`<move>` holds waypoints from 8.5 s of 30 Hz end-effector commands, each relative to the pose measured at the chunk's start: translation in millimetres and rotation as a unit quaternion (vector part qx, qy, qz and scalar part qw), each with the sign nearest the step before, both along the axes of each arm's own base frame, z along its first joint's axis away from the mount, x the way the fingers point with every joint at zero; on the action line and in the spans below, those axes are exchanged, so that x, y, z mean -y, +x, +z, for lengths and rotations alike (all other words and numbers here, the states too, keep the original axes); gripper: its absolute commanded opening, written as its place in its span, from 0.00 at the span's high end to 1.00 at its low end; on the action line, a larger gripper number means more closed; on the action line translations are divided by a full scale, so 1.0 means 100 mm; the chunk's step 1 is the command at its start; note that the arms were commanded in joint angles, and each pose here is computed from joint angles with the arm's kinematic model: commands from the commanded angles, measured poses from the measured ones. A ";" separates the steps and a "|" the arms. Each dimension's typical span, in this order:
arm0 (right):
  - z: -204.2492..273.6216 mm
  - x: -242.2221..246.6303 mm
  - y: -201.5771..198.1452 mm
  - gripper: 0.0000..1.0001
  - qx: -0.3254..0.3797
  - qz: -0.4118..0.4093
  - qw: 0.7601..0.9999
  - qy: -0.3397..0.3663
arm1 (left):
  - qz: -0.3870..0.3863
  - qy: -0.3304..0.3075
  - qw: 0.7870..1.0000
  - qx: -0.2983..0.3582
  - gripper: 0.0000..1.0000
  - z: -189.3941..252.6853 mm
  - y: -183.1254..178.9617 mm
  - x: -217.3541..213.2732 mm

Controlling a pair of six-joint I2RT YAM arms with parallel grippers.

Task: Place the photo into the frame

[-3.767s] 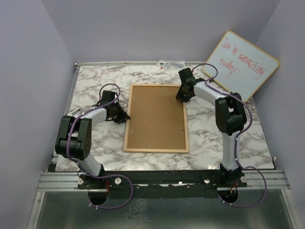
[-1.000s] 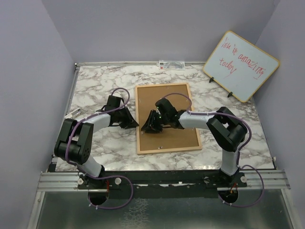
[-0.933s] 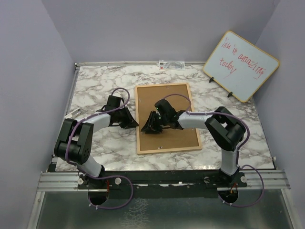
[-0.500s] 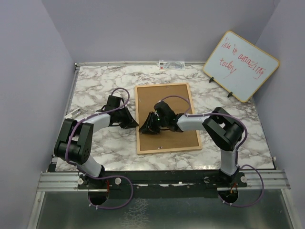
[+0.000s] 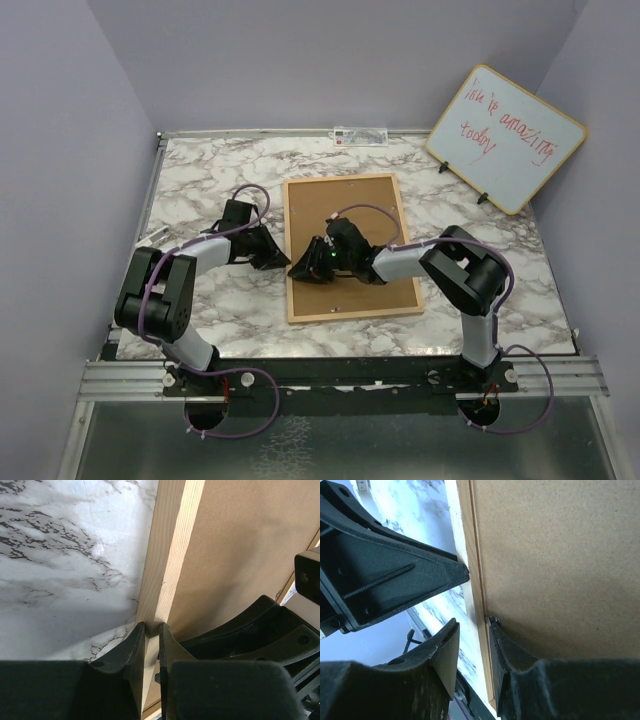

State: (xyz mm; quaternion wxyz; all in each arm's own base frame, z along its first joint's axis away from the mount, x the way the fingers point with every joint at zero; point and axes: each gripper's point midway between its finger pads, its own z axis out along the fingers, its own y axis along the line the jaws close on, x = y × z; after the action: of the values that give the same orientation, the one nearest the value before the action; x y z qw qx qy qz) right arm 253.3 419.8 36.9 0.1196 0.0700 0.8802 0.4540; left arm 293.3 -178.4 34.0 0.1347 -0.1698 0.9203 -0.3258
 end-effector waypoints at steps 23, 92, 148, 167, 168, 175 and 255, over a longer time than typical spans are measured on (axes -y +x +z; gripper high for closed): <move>0.60 0.56 1.61 0.57 0.160 -0.052 0.983 -0.068 | -0.003 0.071 0.997 0.018 0.57 -0.04 0.71 -0.06; 0.97 0.82 1.95 0.43 0.206 0.029 0.978 -0.014 | 0.005 0.106 0.994 0.026 0.48 0.13 0.90 -0.21; -0.35 1.13 -1.00 0.64 -0.053 0.332 0.931 -0.145 | -0.039 0.130 0.990 -0.031 0.71 -0.23 -0.36 -0.11; -0.45 0.99 -0.94 0.63 -0.034 0.319 0.933 -0.162 | -0.044 0.133 0.990 -0.029 0.76 -0.25 -0.33 -0.11; -0.48 1.03 -0.95 0.63 -0.035 0.318 0.931 -0.173 | -0.044 0.134 0.990 -0.027 0.76 -0.24 -0.33 -0.11; -0.54 1.32 -0.95 0.63 -0.042 0.308 0.918 -0.247 | -0.042 0.144 0.988 -0.025 0.76 -0.26 -0.31 -0.15; -0.34 3.16 0.33 0.56 -0.037 -0.174 0.832 -0.525 | -0.031 0.158 0.987 -0.022 0.86 -0.34 -0.18 -0.28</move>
State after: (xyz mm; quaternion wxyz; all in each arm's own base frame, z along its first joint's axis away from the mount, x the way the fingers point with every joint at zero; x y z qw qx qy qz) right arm 309.0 151.3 26.5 0.2099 0.1489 0.9663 -0.0093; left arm 272.3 -179.3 25.9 0.1194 -0.0874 0.9571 -0.2492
